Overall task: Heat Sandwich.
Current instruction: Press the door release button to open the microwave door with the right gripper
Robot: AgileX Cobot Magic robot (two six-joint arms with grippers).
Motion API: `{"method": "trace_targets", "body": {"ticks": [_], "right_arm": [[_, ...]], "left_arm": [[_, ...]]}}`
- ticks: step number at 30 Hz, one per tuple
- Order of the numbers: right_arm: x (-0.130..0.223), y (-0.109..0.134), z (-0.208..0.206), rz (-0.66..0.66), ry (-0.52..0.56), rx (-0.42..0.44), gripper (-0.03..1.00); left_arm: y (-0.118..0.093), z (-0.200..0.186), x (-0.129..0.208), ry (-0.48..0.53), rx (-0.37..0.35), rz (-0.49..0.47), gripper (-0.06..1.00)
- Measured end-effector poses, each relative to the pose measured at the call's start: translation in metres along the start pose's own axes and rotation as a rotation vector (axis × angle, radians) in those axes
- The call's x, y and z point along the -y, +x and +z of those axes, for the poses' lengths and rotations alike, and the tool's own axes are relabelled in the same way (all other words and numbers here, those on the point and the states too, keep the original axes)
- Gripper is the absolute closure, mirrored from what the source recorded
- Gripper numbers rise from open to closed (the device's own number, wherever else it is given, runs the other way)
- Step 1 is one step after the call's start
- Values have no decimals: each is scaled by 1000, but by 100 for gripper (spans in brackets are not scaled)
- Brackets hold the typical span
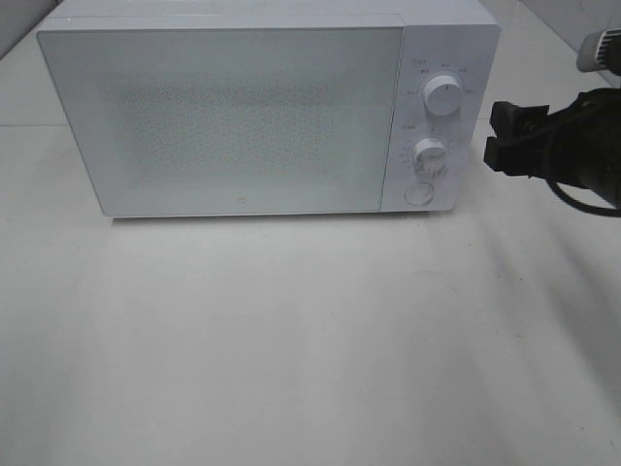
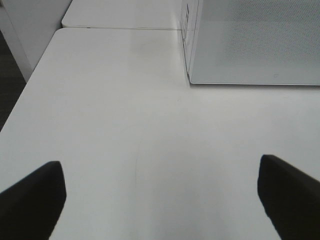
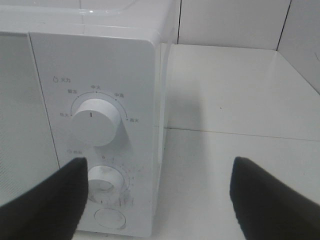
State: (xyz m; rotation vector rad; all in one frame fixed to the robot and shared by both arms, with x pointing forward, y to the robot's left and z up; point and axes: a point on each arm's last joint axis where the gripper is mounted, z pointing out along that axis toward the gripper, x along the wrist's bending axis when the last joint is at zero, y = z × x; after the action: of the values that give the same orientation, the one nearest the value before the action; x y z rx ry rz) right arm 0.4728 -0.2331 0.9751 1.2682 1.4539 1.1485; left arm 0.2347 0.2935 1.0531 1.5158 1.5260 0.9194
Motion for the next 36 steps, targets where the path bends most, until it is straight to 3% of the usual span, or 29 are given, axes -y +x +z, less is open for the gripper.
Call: {"method": "trace_targets", "body": {"ticks": [18,29,36], "right_arm": [[44,46,9,-10,98,-30,21],[67,51,12,-3,169,-2,21],[66,51,12,-2,152,4,21]], "left_arm": [[0,0,0,0,0,0,-3],[0,0,0,0,0,0,-3],[0,0,0,0,0,0,-3]]}}
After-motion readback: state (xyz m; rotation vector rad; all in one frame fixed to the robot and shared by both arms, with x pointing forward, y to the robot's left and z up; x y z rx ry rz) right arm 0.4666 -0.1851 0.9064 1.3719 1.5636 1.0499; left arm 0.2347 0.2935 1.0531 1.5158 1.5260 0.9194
